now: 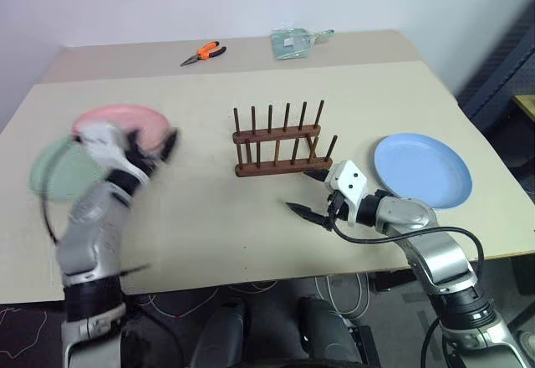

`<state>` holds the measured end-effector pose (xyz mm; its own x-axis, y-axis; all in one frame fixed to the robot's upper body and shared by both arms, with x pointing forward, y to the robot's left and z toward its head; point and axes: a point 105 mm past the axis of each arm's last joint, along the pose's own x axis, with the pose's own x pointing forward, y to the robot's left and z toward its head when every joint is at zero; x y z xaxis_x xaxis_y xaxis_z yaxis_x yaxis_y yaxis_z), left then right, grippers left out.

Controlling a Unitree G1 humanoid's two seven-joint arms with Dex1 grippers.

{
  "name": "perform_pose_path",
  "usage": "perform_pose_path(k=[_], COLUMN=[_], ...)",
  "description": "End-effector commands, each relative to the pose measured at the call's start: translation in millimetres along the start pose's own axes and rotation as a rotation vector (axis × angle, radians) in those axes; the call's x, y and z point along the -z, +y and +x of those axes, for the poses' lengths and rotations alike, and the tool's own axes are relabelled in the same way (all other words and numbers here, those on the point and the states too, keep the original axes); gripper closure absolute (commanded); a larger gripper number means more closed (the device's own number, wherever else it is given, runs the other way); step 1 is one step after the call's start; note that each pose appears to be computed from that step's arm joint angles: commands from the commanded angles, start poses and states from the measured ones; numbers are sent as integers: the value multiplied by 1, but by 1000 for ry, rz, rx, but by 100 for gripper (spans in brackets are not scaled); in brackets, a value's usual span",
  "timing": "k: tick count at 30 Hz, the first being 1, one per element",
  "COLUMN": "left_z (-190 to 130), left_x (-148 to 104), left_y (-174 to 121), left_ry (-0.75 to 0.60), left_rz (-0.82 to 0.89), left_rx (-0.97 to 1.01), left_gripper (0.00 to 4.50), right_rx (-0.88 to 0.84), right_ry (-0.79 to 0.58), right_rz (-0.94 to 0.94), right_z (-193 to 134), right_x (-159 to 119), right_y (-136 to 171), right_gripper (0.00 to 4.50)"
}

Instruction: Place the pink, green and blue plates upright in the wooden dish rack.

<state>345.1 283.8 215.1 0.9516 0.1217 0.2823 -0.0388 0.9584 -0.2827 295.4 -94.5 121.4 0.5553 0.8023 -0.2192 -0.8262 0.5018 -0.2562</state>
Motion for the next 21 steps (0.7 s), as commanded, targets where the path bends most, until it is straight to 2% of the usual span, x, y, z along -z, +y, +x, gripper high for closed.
perform_pose_path(k=[1, 5, 8, 10, 13, 16, 20, 21], left_z=[-9, -18, -30, -29, -23, -15, -1, 1], left_x=[-13, -2, 12, 23, 29, 33, 37, 37], left_y=[38, 63, 91, 95, 103, 105, 95, 92], left_ry=[-47, 11, 56, 107, 122, 129, 175, 178], left_rz=[-76, -199, -375, -463, -554, -625, -617, -618], left_rx=[-250, -409, -557, -548, -586, -590, -517, -500], left_gripper=[2, 2, 2, 2, 85, 239, 447, 447], right_rx=[-13, -17, -21, -27, -18, 11, 32, 36], right_ry=[-46, -56, -57, -57, -64, -68, -73, -71], right_rz=[-7, -12, -15, -20, -30, -37, -42, -43], right_z=[3, 7, 9, 10, 11, 10, 7, 6], right_x=[-11, -13, -13, -12, -14, -15, -16, -15], right_y=[2, 1, 1, 2, 1, -3, -4, -4], right_gripper=[57, 57, 57, 57, 56, 56, 56, 56])
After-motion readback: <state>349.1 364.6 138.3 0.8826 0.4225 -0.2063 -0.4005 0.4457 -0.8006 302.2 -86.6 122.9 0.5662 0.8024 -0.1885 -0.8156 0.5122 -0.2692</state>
